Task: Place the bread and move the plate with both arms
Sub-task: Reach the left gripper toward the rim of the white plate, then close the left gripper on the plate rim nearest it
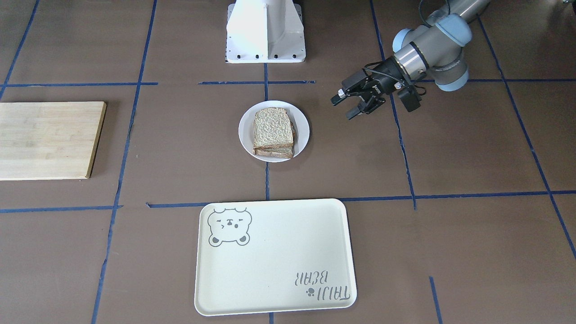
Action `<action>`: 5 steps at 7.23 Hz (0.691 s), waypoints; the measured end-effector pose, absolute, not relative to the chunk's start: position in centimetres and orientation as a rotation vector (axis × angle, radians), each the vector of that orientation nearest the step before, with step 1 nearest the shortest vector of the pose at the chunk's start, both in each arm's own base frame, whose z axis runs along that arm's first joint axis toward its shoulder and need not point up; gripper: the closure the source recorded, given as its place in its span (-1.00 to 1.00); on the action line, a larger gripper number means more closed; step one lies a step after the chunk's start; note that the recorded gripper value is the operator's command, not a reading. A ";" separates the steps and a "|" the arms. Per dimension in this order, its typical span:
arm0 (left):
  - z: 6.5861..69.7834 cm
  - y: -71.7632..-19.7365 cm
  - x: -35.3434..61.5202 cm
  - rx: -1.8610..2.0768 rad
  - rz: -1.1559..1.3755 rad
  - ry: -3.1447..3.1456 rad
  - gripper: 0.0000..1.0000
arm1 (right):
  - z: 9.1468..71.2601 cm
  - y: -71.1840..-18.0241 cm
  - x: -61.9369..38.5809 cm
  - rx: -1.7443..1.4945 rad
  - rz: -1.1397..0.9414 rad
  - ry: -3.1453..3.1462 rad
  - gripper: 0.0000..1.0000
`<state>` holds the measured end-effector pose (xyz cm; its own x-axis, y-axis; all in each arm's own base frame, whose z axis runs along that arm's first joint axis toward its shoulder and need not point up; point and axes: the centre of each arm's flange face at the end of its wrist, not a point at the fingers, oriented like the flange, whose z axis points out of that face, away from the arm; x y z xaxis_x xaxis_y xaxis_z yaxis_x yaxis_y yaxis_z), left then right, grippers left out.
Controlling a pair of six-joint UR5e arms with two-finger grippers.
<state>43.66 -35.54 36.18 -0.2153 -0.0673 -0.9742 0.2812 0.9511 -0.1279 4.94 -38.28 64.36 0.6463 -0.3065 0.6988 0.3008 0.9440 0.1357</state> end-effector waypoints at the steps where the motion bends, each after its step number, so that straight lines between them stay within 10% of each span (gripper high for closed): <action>1: 35.4 -34.2 47.0 0.142 -0.330 1.778 -0.99 | 64.4 -38.3 4.9 0.007 -0.345 -0.796 -1.00; 5: 36.5 -33.5 51.5 0.122 -0.342 1.744 -0.95 | 64.3 -38.3 4.9 0.008 -0.344 -0.797 -1.00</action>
<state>51.54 -33.50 36.46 -0.2036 -0.1066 -0.9732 0.2684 0.9499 -0.1602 4.93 -38.31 64.31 0.6461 -0.3057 0.6993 0.2999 0.9443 0.1357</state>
